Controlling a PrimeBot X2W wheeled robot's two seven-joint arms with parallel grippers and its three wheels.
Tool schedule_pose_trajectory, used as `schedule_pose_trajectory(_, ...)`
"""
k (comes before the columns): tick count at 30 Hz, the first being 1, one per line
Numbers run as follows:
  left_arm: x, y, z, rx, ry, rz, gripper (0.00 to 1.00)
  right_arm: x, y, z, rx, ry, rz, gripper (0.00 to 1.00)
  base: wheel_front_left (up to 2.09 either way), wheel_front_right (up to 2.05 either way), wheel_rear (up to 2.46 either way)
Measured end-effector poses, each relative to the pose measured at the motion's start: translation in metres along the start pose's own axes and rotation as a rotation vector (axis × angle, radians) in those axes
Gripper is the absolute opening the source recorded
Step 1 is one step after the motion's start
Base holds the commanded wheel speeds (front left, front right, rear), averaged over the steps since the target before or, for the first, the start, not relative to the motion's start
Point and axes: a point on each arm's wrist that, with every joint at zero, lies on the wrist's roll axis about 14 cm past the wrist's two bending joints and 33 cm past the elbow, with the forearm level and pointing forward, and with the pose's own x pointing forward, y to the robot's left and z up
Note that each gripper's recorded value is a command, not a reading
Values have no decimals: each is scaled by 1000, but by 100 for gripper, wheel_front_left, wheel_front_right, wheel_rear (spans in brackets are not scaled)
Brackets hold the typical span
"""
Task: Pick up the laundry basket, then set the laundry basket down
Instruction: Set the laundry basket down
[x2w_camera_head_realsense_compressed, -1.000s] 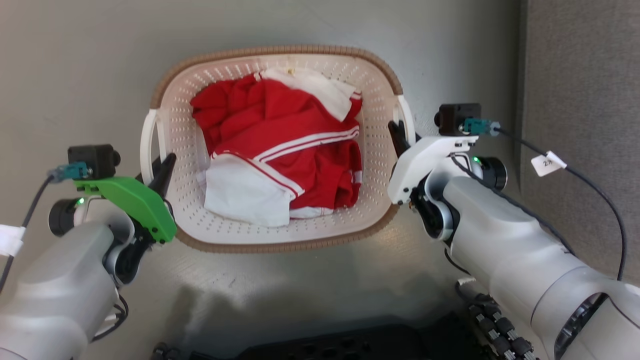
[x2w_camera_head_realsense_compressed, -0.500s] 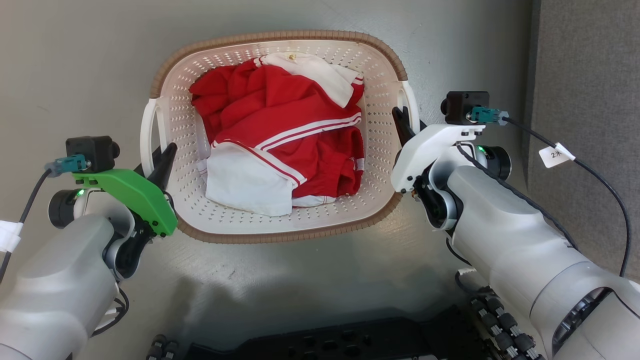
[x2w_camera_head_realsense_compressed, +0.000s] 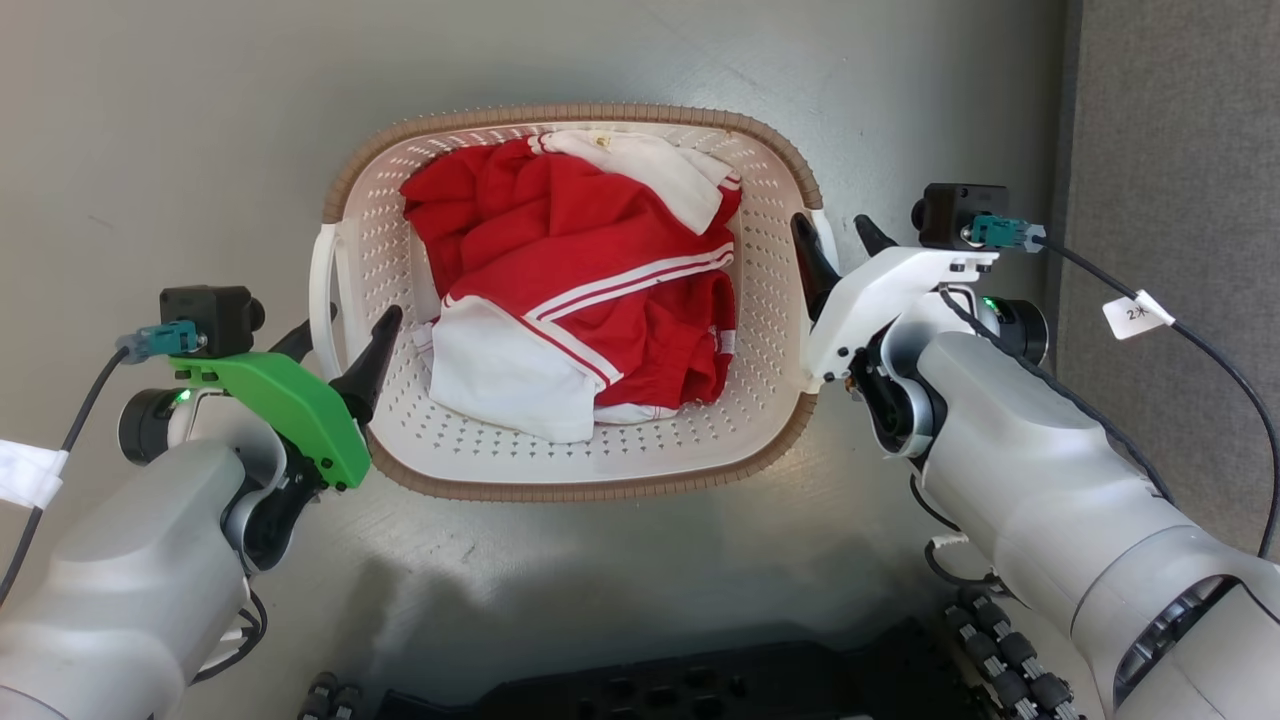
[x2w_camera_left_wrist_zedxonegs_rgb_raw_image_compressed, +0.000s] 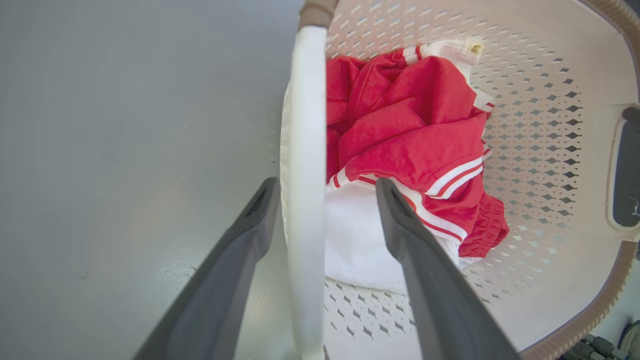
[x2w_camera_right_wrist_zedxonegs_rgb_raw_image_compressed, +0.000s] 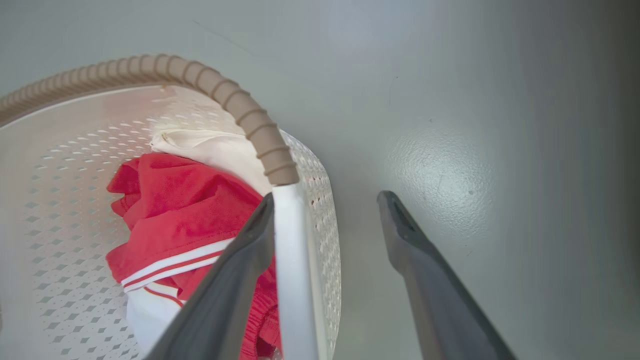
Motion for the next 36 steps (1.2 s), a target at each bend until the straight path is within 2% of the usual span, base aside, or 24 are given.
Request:
schedule_pose_trajectory(14, -16, 4, 19, 54, -36, 43, 100, -22, 3, 10, 10, -38, -4, 100, 0, 0, 0)
schedule_pose_trajectory(28, -48, -37, 71, 114, -184, 6, 100, -69, 27, 79, -16, -246, 40, 100, 0, 0, 0)
schedule_pose_trajectory(36, -74, -77, 120, 166, -337, -53, 100, -103, 32, 106, -37, -352, 42, 100, 0, 0, 0)
